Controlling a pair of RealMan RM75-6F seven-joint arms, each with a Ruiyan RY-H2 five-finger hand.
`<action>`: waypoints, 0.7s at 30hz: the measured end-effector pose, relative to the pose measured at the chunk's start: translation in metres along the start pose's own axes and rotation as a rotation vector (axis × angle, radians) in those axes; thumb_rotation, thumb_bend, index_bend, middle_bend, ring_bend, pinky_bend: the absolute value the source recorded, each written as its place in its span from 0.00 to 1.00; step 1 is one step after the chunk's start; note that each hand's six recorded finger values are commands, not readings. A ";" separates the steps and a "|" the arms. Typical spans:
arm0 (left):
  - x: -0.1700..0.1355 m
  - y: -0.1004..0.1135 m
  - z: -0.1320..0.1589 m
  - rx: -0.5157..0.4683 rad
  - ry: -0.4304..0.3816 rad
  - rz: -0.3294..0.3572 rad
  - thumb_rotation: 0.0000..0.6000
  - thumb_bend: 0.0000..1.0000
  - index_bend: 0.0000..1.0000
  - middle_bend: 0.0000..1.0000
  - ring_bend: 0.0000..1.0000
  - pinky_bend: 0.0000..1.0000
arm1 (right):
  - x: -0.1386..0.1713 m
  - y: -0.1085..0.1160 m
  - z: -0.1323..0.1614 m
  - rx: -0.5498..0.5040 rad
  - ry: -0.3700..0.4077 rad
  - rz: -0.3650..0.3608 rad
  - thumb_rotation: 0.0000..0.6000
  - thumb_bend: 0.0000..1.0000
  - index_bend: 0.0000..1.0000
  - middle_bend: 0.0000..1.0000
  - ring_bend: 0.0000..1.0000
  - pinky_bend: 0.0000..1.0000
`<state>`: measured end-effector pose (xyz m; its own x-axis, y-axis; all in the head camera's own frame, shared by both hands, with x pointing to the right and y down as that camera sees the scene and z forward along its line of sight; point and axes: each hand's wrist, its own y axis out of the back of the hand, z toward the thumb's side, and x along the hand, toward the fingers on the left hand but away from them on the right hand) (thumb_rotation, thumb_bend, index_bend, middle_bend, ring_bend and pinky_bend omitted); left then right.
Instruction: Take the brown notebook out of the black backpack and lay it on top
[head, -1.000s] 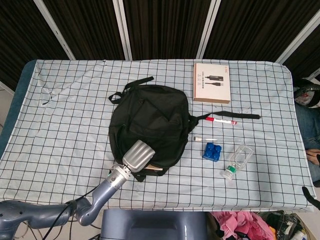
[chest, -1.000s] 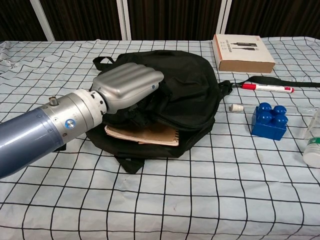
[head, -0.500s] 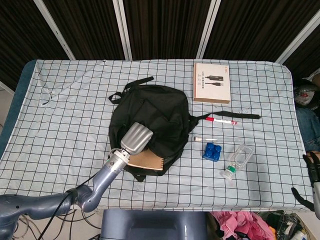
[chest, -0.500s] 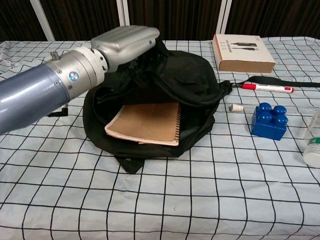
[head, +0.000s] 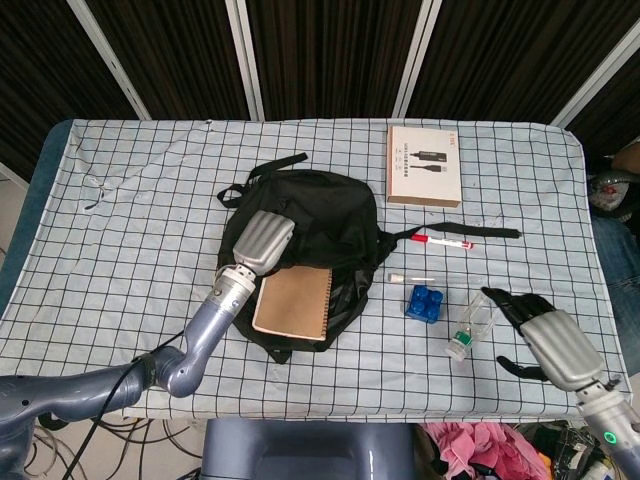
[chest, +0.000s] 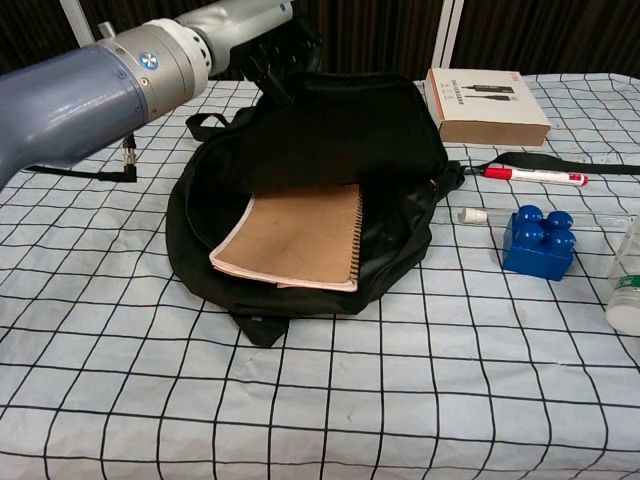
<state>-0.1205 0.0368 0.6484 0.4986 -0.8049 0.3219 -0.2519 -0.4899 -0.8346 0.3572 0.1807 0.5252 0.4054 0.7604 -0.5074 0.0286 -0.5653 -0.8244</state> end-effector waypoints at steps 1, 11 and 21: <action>0.002 0.002 -0.002 0.004 0.004 0.009 1.00 0.42 0.69 0.75 0.58 0.49 | -0.008 -0.002 0.006 0.010 0.031 0.016 1.00 0.16 0.00 0.14 0.22 0.22; 0.021 0.016 -0.018 0.010 0.061 0.038 1.00 0.42 0.68 0.74 0.57 0.49 | -0.070 -0.015 0.063 0.036 0.237 0.035 1.00 0.16 0.01 0.13 0.21 0.22; 0.029 0.011 -0.023 0.074 0.070 0.026 1.00 0.42 0.68 0.74 0.56 0.48 | -0.123 -0.031 0.121 0.065 0.394 0.039 1.00 0.16 0.04 0.14 0.22 0.22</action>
<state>-0.1281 0.0008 0.6592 0.4326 -0.8397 0.3284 -0.2007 -0.4447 -0.8729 0.1957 0.1436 0.5830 0.7247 0.5510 -0.4138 -0.0464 -0.5601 -0.8271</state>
